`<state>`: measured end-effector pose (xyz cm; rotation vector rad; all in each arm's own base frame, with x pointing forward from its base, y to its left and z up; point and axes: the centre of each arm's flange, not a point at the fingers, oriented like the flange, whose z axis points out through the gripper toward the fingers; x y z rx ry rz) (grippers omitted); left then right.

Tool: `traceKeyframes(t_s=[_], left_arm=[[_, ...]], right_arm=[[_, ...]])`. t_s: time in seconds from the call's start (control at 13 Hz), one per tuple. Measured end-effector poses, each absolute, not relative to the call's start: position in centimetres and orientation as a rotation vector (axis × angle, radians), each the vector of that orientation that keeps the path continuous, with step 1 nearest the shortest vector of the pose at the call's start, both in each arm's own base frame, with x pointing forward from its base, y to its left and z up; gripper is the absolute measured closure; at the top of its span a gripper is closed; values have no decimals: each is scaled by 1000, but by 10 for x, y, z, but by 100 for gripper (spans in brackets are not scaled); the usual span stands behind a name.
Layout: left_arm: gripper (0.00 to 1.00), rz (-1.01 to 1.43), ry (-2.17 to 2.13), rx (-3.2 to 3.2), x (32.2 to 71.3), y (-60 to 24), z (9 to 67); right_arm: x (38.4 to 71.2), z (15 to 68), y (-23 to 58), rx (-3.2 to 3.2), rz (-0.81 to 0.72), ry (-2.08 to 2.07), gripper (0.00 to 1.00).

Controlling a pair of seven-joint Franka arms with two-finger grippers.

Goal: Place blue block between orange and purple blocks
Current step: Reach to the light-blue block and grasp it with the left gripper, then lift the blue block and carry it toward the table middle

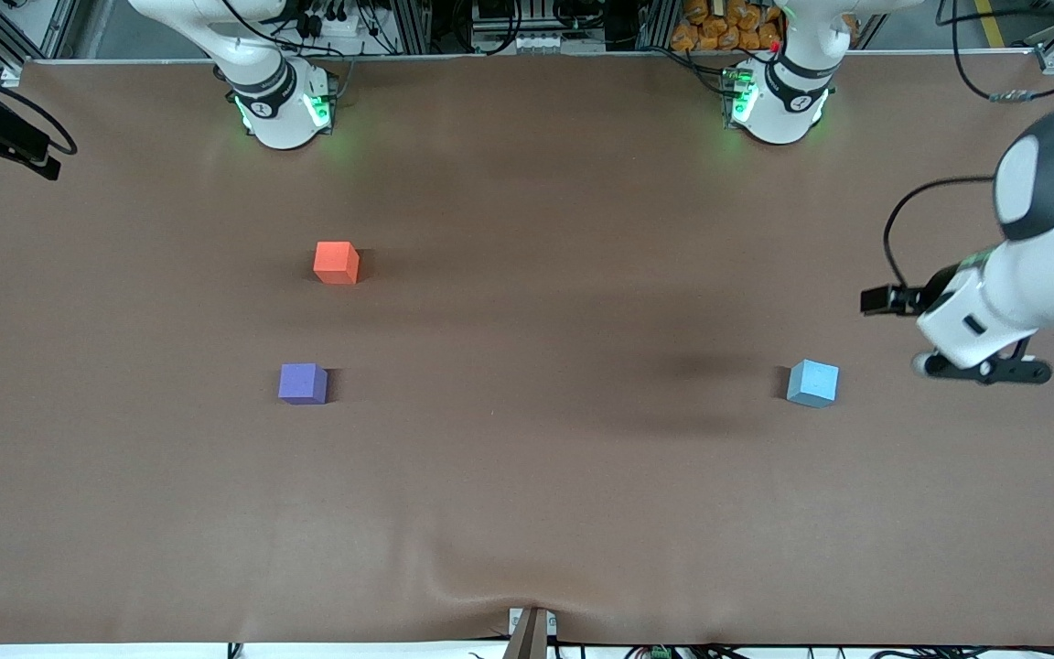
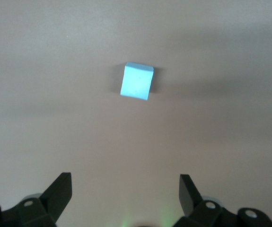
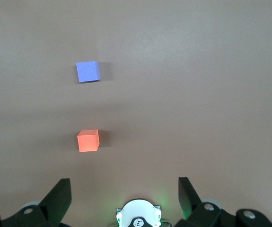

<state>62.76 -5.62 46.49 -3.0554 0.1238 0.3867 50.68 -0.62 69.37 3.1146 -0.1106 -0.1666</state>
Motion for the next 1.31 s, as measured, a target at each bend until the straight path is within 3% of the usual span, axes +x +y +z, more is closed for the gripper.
traceKeyframes(t_s=[0.46, 0.85, 1.31], left_arm=[[0, 324, 5, -3076, 662, -56, 347], [0, 344, 181, -2952, 654, -69, 235], [4, 385, 269, -2905, 647, -75, 186]], right_arm=[[506, 693, -6, 3114, -179, -111, 0], [506, 693, -6, 3114, -181, -111, 0], [505, 692, -6, 3113, -190, -111, 0]])
